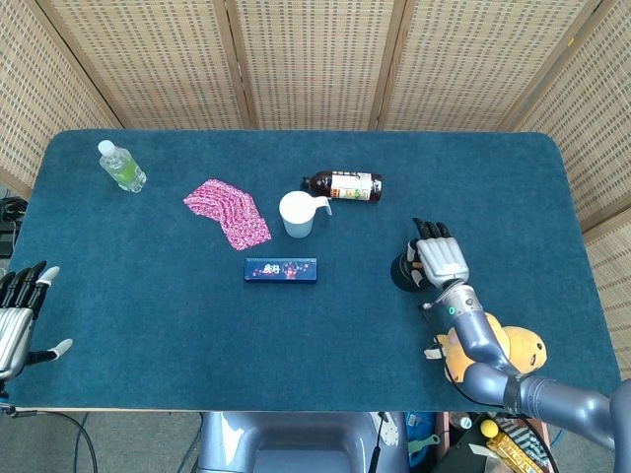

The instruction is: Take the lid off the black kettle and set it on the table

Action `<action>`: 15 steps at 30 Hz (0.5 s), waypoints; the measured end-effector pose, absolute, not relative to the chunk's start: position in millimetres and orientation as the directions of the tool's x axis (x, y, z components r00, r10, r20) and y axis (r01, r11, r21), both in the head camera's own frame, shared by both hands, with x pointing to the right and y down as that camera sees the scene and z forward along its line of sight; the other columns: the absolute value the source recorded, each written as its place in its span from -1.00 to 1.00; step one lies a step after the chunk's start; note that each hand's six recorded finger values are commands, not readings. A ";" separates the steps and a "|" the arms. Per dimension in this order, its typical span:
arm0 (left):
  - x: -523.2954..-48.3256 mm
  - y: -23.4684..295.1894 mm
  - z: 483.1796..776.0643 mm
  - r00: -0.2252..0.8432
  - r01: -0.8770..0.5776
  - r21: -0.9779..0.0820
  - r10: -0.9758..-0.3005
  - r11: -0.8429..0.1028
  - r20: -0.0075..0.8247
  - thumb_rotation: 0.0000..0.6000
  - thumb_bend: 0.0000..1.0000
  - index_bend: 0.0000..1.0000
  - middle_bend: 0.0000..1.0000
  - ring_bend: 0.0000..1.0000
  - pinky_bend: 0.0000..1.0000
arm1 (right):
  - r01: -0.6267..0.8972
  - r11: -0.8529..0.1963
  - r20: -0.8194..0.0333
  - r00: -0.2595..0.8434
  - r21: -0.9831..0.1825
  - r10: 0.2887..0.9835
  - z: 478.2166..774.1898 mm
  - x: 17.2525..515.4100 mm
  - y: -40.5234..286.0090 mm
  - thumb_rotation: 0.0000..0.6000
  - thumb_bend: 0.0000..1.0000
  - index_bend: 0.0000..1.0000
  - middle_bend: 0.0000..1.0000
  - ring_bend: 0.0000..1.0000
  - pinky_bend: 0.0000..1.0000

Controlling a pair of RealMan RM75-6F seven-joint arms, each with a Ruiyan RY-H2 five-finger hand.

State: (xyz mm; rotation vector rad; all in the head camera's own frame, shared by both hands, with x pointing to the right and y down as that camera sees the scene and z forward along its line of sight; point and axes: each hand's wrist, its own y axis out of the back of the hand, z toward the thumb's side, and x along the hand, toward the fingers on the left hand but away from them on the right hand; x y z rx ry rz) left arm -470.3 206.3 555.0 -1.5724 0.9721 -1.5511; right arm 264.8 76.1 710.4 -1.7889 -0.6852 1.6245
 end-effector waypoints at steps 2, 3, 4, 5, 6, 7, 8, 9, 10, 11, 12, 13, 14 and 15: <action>-470.1 206.3 555.4 -0.005 -0.029 -0.886 -0.886 -0.463 0.464 1.00 -0.86 -1.00 -1.00 -1.00 -1.00 | -0.030 -0.674 -0.672 0.109 -0.738 0.732 711.6 265.7 76.1 1.00 0.08 -0.03 -1.00 -1.00 -1.00; -470.0 206.2 555.6 -0.005 -0.029 -0.886 -0.886 -0.464 0.464 1.00 -0.86 -1.00 -1.00 -1.00 -1.00 | -0.031 -0.674 -0.673 0.108 -0.738 0.732 712.4 266.3 76.1 1.00 0.08 -0.03 -1.00 -1.00 -1.00; -470.1 206.2 555.8 -0.006 -0.030 -0.885 -0.886 -0.464 0.464 1.00 -0.86 -1.00 -1.00 -1.00 -1.00 | -0.030 -0.674 -0.673 0.108 -0.738 0.732 713.0 266.8 76.2 1.00 0.08 -0.03 -1.00 -1.00 -1.00; -470.2 206.1 556.0 -0.007 -0.029 -0.885 -0.885 -0.464 0.465 1.00 -0.86 -1.00 -1.00 -1.00 -1.00 | -0.030 -0.675 -0.674 0.107 -0.737 0.731 713.6 267.2 76.3 1.00 0.08 -0.03 -1.00 -1.00 -1.00; -470.1 206.0 556.2 -0.007 -0.029 -0.885 -0.885 -0.465 0.465 1.00 -0.86 -1.00 -1.00 -1.00 -1.00 | -0.030 -0.676 -0.674 0.107 -0.737 0.731 714.3 267.8 76.3 1.00 0.08 -0.03 -1.00 -1.00 -1.00; -470.1 205.9 556.4 -0.007 -0.029 -0.885 -0.885 -0.465 0.465 1.00 -0.86 -1.00 -1.00 -1.00 -1.00 | -0.030 -0.676 -0.675 0.107 -0.736 0.730 714.8 268.2 76.3 1.00 0.08 -0.03 -1.00 -1.00 -1.00; -470.0 205.8 556.6 -0.007 -0.029 -0.885 -0.885 -0.465 0.466 1.00 -0.86 -1.00 -1.00 -1.00 -1.00 | -0.030 -0.676 -0.675 0.106 -0.736 0.730 715.2 268.6 76.2 1.00 0.08 -0.03 -1.00 -1.00 -1.00; -469.9 205.8 556.7 -0.007 -0.029 -0.885 -0.885 -0.466 0.466 1.00 -0.86 -1.00 -1.00 -1.00 -1.00 | -0.029 -0.676 -0.675 0.106 -0.736 0.730 715.7 269.1 76.1 1.00 0.08 -0.03 -1.00 -1.00 -1.00; -469.9 205.8 556.7 -0.007 -0.028 -0.885 -0.885 -0.465 0.466 1.00 -0.86 -1.00 -1.00 -1.00 -1.00 | -0.028 -0.677 -0.675 0.105 -0.736 0.730 716.1 269.6 75.9 1.00 0.08 -0.03 -1.00 -1.00 -1.00; -469.9 205.7 556.8 -0.007 -0.028 -0.885 -0.885 -0.465 0.466 1.00 -0.86 -1.00 -1.00 -1.00 -1.00 | -0.027 -0.677 -0.676 0.104 -0.735 0.730 716.4 270.0 75.8 1.00 0.08 -0.03 -1.00 -1.00 -1.00; -469.9 205.7 556.9 -0.008 -0.028 -0.885 -0.885 -0.466 0.466 1.00 -0.86 -1.00 -1.00 -1.00 -1.00 | -0.026 -0.678 -0.676 0.104 -0.735 0.729 716.8 270.3 75.7 1.00 0.08 -0.03 -1.00 -1.00 -1.00; -469.9 205.7 557.0 -0.008 -0.028 -0.884 -0.885 -0.466 0.466 1.00 -0.86 -1.00 -1.00 -1.00 -1.00 | -0.025 -0.678 -0.677 0.103 -0.735 0.729 717.0 270.6 75.6 1.00 0.08 -0.02 -1.00 -1.00 -1.00; -469.9 205.6 557.2 -0.008 -0.028 -0.884 -0.884 -0.466 0.467 1.00 -0.86 -1.00 -1.00 -1.00 -1.00 | -0.025 -0.679 -0.677 0.103 -0.734 0.729 717.2 271.0 75.6 1.00 0.09 -0.01 -1.00 -1.00 -1.00; -469.9 205.6 557.3 -0.008 -0.028 -0.884 -0.884 -0.467 0.467 1.00 -0.86 -1.00 -1.00 -1.00 -1.00 | -0.025 -0.680 -0.678 0.101 -0.733 0.728 717.6 271.6 75.5 1.00 0.10 0.01 -1.00 -1.00 -1.00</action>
